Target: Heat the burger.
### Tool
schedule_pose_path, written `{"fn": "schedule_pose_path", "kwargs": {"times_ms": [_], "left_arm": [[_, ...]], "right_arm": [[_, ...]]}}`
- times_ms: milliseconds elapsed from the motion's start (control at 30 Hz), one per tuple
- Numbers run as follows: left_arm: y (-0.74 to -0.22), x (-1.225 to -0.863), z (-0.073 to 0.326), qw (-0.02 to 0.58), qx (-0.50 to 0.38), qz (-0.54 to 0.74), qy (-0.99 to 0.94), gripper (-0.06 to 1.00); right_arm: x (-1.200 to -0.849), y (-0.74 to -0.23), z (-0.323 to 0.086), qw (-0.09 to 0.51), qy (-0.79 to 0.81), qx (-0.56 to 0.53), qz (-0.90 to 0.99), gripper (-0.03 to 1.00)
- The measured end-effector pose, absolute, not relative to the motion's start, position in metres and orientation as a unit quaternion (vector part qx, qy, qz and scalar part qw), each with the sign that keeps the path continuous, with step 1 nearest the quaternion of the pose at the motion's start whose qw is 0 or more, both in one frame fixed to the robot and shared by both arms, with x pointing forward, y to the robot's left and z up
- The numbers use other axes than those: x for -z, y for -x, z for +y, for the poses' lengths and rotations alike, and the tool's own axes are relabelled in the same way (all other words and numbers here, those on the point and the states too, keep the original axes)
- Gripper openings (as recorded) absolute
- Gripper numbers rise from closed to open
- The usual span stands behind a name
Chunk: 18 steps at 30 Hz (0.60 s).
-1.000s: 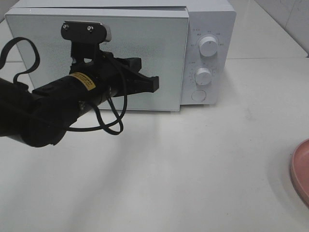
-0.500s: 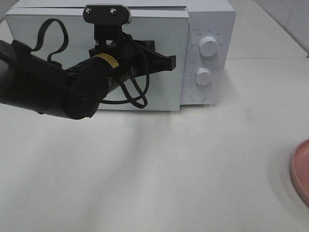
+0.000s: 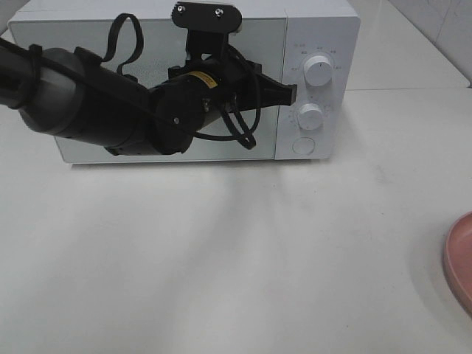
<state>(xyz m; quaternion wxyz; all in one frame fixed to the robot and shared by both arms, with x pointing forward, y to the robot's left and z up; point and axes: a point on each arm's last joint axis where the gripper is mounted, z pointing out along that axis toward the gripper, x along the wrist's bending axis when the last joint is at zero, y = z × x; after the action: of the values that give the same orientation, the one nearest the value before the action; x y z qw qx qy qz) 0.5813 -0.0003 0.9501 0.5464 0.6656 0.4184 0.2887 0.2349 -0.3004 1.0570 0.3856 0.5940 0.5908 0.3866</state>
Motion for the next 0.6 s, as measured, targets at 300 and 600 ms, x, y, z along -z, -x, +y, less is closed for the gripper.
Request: {"fn": "schedule_pose_path", "kwargs": {"times_ms": [300,600], "left_arm": [[-0.580,-0.950,0.001,0.515,-0.272,0.417,-0.697,0.00],[-0.542,-0.966,-0.007,0.492,-0.234,0.378,-0.749,0.00]], "right_arm": [[-1.057,-0.235,-0.300,0.386,-0.594,-0.387,0.591,0.76],[-1.057,-0.235,-0.300,0.386,-0.594,-0.387,0.591,0.76]]}}
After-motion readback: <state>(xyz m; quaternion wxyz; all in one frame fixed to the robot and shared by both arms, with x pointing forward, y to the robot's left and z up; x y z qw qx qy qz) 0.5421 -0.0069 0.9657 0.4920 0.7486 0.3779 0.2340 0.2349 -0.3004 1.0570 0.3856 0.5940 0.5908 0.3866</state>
